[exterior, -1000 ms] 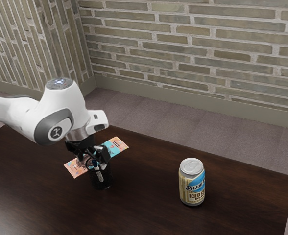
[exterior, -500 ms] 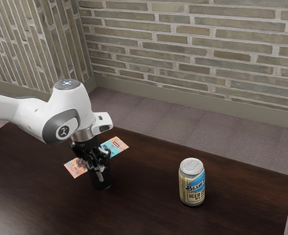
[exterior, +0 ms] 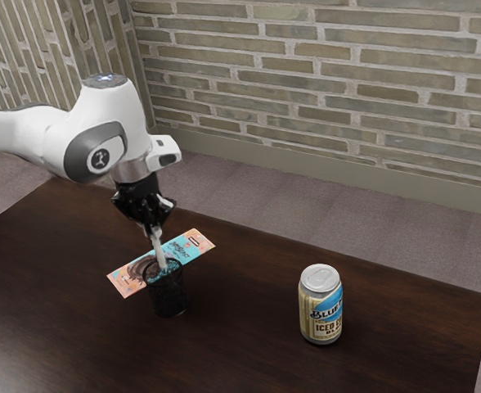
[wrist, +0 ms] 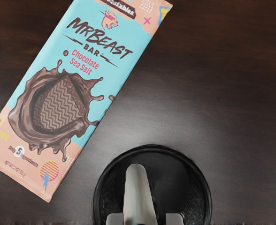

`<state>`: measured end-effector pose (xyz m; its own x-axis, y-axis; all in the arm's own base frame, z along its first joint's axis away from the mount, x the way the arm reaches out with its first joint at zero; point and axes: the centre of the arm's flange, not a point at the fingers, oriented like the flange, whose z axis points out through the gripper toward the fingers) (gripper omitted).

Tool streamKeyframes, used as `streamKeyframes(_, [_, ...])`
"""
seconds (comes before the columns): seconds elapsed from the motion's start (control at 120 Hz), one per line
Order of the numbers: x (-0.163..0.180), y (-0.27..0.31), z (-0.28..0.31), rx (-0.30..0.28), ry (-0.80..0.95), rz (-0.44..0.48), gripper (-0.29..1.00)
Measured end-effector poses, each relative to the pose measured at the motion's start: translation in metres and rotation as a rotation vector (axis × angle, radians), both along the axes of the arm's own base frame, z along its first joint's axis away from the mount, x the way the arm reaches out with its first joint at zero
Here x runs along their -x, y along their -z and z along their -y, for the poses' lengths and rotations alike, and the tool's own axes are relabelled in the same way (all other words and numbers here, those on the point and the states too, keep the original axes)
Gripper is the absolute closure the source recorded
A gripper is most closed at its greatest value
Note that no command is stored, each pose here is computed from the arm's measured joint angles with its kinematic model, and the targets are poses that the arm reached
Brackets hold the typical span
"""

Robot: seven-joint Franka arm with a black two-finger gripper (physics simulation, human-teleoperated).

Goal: Take the marker out of the pen holder and place it to the left of the pen holder.

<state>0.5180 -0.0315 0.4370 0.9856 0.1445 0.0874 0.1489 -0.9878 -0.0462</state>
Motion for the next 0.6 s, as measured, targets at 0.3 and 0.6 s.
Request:
streamKeyframes(0.3, [-0.038, -0.012, -0.082, -0.044, -0.189, -0.477, 0.77])
streamKeyframes(0.6, [-0.010, 0.104, -0.167, -0.090, -0.379, -1.059, 0.77])
